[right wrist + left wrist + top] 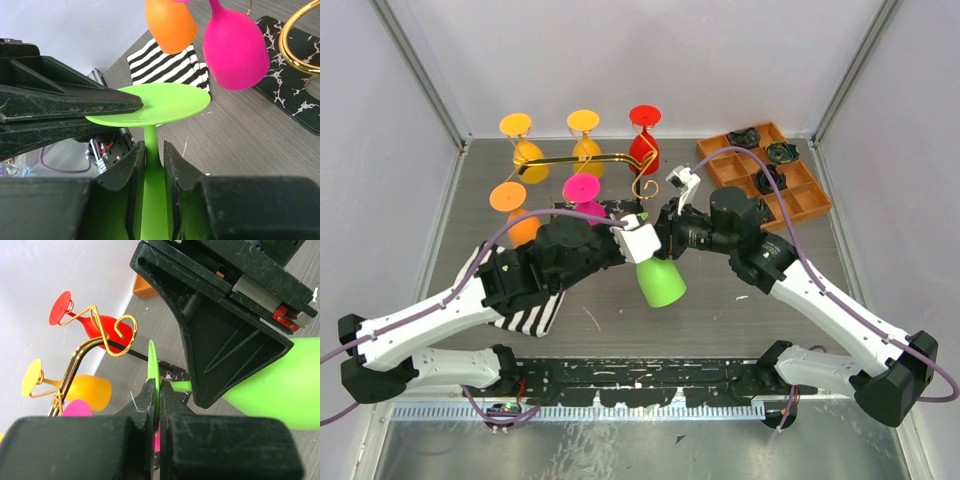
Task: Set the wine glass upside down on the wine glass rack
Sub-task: Turn the wine glass upside down at the wine rack.
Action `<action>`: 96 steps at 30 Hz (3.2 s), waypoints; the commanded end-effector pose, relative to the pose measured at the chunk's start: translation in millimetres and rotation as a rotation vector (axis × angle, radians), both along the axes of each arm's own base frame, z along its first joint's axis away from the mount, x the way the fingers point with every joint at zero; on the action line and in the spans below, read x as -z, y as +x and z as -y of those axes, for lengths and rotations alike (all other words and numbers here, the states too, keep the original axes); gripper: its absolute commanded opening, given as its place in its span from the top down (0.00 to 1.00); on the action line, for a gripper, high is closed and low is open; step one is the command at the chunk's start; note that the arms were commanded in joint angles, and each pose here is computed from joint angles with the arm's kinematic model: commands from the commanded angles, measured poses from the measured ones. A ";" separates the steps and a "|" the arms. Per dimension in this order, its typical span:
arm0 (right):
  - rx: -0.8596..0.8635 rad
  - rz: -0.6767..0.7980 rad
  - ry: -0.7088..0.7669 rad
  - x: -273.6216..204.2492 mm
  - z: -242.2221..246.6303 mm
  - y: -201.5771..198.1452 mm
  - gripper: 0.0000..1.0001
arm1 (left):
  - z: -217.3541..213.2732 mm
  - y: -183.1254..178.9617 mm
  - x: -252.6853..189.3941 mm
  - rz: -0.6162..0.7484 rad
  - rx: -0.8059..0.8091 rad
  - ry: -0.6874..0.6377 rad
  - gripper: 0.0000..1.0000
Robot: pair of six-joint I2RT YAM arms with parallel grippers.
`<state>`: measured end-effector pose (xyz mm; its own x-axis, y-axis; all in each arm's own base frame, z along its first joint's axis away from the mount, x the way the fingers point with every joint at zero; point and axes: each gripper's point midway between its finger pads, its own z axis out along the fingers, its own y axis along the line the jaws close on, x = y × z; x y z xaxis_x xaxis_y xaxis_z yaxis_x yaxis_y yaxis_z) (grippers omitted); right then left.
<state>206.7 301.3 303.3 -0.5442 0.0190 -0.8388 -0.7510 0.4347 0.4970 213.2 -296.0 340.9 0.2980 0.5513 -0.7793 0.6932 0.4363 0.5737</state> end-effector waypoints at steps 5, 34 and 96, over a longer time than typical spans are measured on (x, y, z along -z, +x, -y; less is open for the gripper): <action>0.026 0.000 0.033 -10.4 -2.8 4.5 0.99 | -4.8 4.1 -16.7 0.038 -0.037 -0.068 0.70; 0.401 0.203 -0.122 -12.3 65.4 43.0 0.99 | -52.2 46.0 -71.7 -0.159 -0.255 -0.413 0.39; 0.108 0.746 0.091 -30.5 50.1 150.6 0.99 | -100.8 112.5 -27.5 -0.278 -0.471 -0.413 0.38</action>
<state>360.0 244.9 289.4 0.0315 0.0884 -0.9956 -0.8327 0.5533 0.0228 326.8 -198.1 353.8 -0.1903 0.2404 -0.9518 0.4765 0.8703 0.1246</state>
